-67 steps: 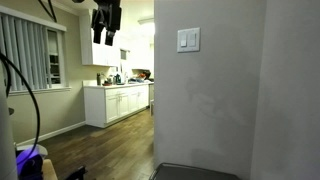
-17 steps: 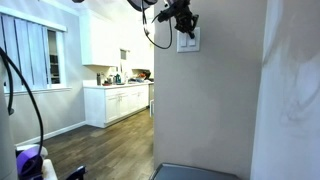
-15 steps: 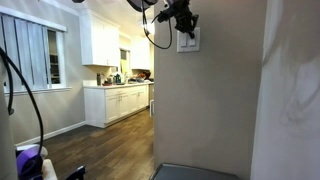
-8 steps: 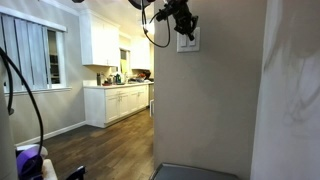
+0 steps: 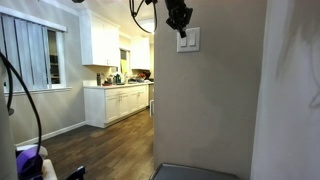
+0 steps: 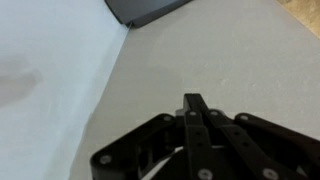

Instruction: Flip the right light switch

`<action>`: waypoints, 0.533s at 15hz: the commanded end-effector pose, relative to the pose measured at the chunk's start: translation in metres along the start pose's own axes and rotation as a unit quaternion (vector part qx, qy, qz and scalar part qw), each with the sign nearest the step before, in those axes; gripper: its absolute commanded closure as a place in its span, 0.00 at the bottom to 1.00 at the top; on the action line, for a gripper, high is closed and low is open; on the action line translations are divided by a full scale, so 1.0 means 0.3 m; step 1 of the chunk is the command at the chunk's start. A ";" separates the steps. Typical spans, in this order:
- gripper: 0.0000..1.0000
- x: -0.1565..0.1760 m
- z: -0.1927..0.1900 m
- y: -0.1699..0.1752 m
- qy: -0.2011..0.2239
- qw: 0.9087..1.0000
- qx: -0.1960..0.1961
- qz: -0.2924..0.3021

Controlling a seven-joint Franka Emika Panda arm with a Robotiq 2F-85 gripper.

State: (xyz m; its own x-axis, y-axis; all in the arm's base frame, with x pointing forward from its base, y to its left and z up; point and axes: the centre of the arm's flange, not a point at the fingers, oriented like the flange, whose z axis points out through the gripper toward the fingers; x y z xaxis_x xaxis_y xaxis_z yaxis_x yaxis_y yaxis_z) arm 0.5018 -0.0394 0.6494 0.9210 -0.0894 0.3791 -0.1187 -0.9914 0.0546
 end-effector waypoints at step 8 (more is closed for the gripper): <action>1.00 -0.175 0.101 0.119 -0.072 0.994 0.070 0.042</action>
